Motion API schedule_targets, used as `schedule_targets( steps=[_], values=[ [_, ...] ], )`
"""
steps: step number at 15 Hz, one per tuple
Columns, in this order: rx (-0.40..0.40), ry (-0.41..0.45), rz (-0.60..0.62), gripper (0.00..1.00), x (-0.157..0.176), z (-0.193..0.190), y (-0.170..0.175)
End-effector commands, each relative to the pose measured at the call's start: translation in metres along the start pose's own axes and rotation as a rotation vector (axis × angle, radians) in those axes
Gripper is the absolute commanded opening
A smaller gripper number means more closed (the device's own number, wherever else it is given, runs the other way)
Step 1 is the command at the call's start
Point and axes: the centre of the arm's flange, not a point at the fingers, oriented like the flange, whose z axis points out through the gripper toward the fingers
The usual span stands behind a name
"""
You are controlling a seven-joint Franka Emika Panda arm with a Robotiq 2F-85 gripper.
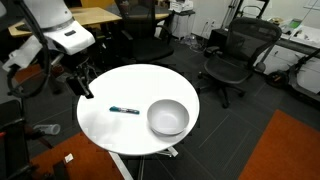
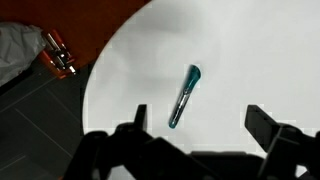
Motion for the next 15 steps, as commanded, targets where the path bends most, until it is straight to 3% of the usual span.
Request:
schedule_targets(
  steps=[1,5,9,15],
  values=[
    [0.028,0.023,0.064,1.00,0.032,0.034,-0.011],
    [0.005,0.034,0.168,1.00,0.056,0.064,-0.017],
    [-0.025,-0.011,0.266,1.00,0.073,0.091,-0.015],
    [-0.059,-0.074,0.310,1.00,0.085,0.122,-0.022]
  ],
)
